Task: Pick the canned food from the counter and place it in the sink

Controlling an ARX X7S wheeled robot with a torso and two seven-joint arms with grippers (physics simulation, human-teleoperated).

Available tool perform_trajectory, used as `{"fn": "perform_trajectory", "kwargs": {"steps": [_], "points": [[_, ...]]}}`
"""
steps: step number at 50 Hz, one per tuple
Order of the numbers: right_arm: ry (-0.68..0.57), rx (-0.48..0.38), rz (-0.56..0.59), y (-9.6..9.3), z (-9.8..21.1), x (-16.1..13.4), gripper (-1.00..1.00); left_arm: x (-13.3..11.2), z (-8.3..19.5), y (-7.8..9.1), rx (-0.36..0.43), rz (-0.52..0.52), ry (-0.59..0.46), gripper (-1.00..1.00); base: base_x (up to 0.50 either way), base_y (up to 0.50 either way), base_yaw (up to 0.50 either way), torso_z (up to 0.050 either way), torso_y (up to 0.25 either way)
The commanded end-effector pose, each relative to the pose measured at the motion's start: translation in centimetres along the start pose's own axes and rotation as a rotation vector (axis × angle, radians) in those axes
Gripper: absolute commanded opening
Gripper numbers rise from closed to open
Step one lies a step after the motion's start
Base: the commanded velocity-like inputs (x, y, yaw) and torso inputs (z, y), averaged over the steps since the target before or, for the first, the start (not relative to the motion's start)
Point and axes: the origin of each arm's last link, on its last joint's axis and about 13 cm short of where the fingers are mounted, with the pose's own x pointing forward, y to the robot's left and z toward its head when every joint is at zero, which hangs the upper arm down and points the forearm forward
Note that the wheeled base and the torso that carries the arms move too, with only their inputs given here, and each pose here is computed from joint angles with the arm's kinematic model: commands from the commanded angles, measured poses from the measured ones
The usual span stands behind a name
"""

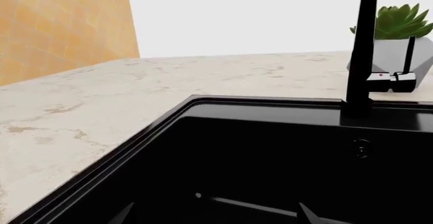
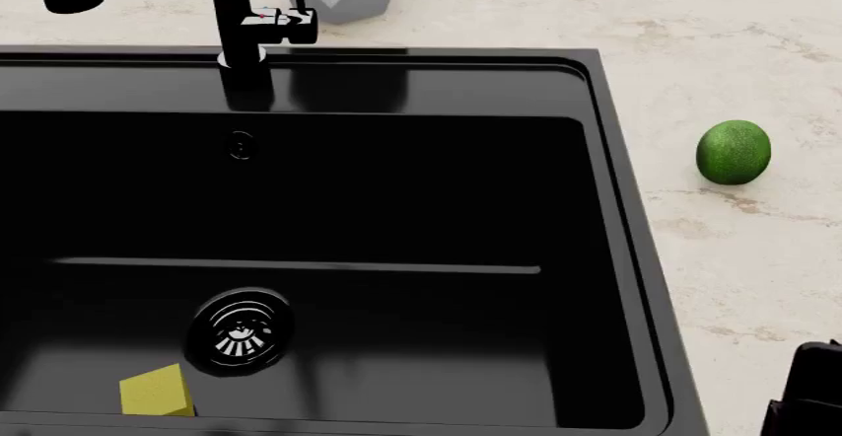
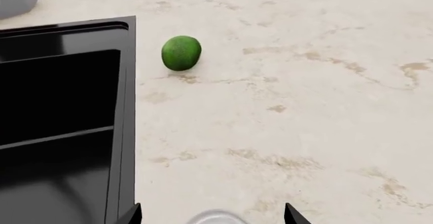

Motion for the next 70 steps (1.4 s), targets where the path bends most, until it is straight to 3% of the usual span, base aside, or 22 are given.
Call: {"fn": "perform_trajectory", "kwargs": {"steps": [1, 36, 37, 51, 54, 56, 57, 60, 70], "points": [[0.037, 0.004, 0.001, 0.0, -0.6, 1.1, 1.0, 0.0, -0.2, 0.1, 0.0, 0.004, 0.003, 1.0, 0.0, 0.0, 0.0, 0.0, 0.0], [0.154, 0.028, 0.002, -0.5, -4.6, 2.5, 1.0, 0.1, -0.9, 0.1, -0.002, 0.003, 0.017, 1.0, 0.0, 0.0, 0.0, 0.0, 0.0], [0.145, 0.015, -0.004, -0.5, -4.6, 2.5, -1.0, 0.1, -0.9, 0.1, -0.002, 0.004, 0.017, 1.0, 0.0, 0.0, 0.0, 0.0, 0.0], [0.011, -0.109, -0.008, -0.4, -2.7, 1.8, -1.0, 0.2, -1.1, -0.1, -0.002, -0.002, 0.025, 1.0, 0.0, 0.0, 0.0, 0.0, 0.0], [-0.049, -0.08, -0.035, -0.2, -1.3, 1.6, -1.0, 0.2, -1.1, -0.1, -0.002, -0.003, 0.025, 1.0, 0.0, 0.0, 0.0, 0.0, 0.0], [-0.058, 0.04, -0.006, 0.1, -0.6, 1.4, -1.0, 0.2, -1.2, 0.0, -0.003, -0.001, 0.026, 1.0, 0.0, 0.0, 0.0, 0.0, 0.0], [-0.047, -0.039, 0.002, 0.2, -0.4, 1.2, -1.0, 0.2, -1.1, 0.0, -0.003, -0.001, 0.025, 1.0, 0.0, 0.0, 0.0, 0.0, 0.0], [-0.056, -0.02, 0.044, 0.7, 0.7, 1.0, -1.0, 0.4, -1.1, -0.1, -0.001, -0.005, 0.023, 1.0, 0.0, 0.0, 0.0, 0.0, 0.0], [-0.09, -0.123, 0.174, 3.4, 4.4, 2.0, -1.0, 0.4, -1.1, -0.4, -0.001, -0.016, 0.025, 1.0, 0.0, 0.0, 0.0, 0.0, 0.0]]}}
